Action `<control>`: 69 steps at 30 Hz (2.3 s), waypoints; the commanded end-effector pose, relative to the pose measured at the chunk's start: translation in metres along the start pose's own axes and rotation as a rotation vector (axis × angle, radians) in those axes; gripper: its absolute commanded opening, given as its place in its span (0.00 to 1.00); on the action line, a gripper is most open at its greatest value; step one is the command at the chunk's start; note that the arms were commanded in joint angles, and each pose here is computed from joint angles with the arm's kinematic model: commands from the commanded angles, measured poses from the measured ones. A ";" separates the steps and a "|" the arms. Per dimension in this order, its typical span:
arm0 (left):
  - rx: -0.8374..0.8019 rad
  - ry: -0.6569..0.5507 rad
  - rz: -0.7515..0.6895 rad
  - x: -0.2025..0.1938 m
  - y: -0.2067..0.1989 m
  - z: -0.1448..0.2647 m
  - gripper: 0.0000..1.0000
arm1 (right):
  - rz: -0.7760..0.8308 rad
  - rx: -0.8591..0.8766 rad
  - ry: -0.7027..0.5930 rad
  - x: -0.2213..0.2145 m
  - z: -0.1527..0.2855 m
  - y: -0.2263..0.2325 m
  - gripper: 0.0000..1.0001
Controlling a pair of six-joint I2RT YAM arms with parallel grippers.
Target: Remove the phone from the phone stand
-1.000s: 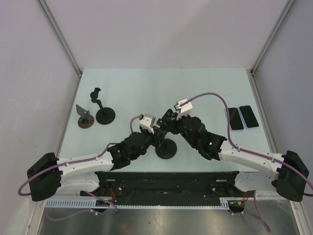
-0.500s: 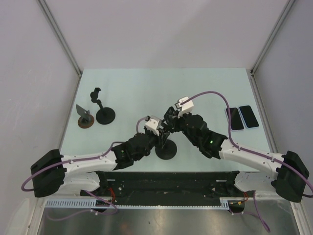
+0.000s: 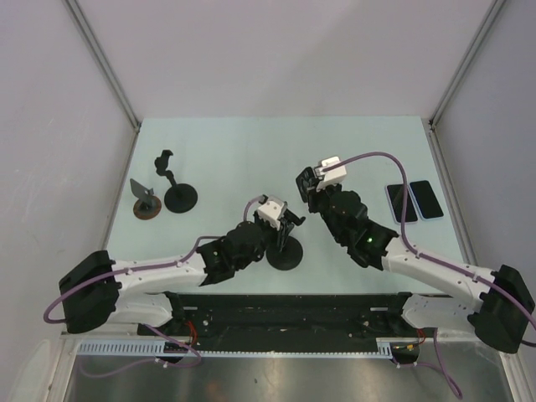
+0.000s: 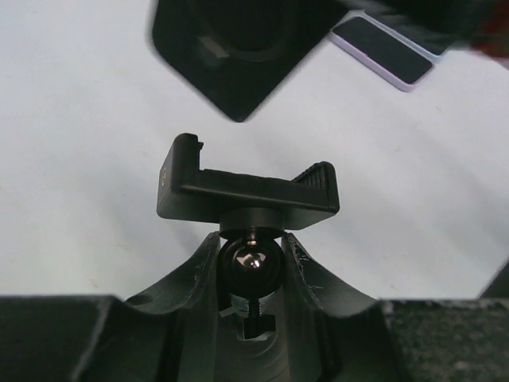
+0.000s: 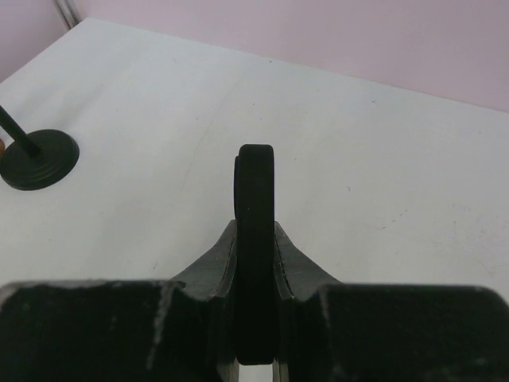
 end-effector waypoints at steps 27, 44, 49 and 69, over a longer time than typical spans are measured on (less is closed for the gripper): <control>0.430 0.222 -0.175 0.017 0.290 -0.055 0.00 | -0.103 -0.104 -0.156 0.045 0.111 -0.065 0.00; 0.267 0.248 -0.057 -0.008 0.312 -0.036 0.05 | -0.090 -0.099 -0.134 0.040 0.108 -0.063 0.00; 0.299 0.282 -0.057 -0.011 0.312 -0.030 0.13 | -0.091 -0.090 -0.133 0.041 0.108 -0.062 0.00; 0.393 0.155 -0.049 0.038 0.301 0.003 0.78 | -0.097 -0.065 -0.134 0.042 0.111 -0.059 0.00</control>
Point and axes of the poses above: each gripper's point midway between its finger pads, its own z axis back along the fingers, its own y axis along the line the jaws close on, x = y × z, the point moved 9 cm from there along z, back along the fingers, and after that the axes turned 11 degrees about -z, right-handed, at the moved point
